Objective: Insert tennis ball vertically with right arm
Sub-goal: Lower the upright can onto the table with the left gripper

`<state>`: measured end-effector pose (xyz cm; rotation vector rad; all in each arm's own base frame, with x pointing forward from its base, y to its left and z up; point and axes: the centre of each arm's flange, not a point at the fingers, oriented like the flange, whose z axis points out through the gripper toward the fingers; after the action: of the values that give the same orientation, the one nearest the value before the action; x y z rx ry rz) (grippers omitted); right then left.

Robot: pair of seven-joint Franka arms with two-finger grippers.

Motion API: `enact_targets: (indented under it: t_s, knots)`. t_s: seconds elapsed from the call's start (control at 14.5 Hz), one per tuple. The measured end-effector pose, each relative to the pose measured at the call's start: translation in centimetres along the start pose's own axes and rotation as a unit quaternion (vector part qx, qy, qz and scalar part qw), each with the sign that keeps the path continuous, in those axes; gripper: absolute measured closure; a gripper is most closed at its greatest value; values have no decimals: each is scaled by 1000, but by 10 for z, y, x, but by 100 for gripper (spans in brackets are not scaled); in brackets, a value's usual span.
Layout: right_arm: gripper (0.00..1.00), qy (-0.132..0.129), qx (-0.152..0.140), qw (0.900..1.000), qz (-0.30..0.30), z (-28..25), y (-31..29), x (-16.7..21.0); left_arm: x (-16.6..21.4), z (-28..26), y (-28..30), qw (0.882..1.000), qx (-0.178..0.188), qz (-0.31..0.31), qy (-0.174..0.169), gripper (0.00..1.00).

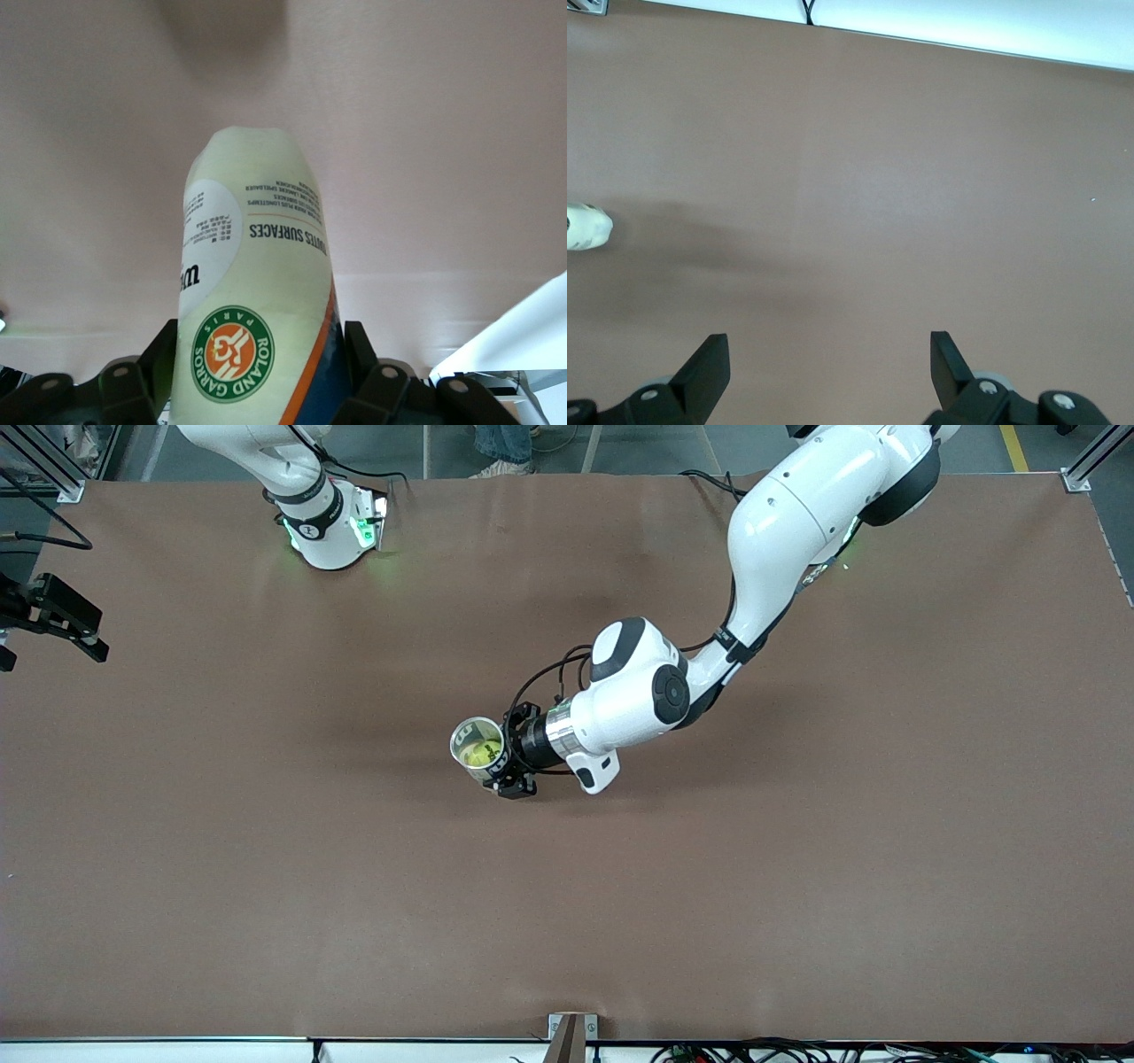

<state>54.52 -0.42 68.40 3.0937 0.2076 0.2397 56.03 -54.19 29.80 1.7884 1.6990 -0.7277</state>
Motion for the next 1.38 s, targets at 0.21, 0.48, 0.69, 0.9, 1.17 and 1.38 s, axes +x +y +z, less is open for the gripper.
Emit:
enact_targets:
  t_s: [0.21, 0.48, 0.69, 0.9, 1.17, 1.38]
  knots:
    - [0, 21, -5, 1000, 4, -20, 5, 1, 14, 20, -10, 1000, 12, -9, 5, 23]
    - [0, 16, -5, 1000, 12, -15, 12, 3, 28, 32, -11, 1000, 17, -17, 9, 23]
    - [0, 9, -3, 999, 46, -5, 10, 8, 32, 36, -12, 1000, 20, -22, 9, 23]
    - [0, 3, -2, 998, 64, 3, 7, 12, 42, 41, -11, 999, 24, -21, 6, 23]
    - [0, -1, -3, 998, 68, 9, 7, 15, 47, 45, -11, 999, 27, -23, 6, 23]
    - [0, 0, -2, 998, 67, 9, 6, 15, 47, 45, -11, 999, 27, -23, 6, 11]
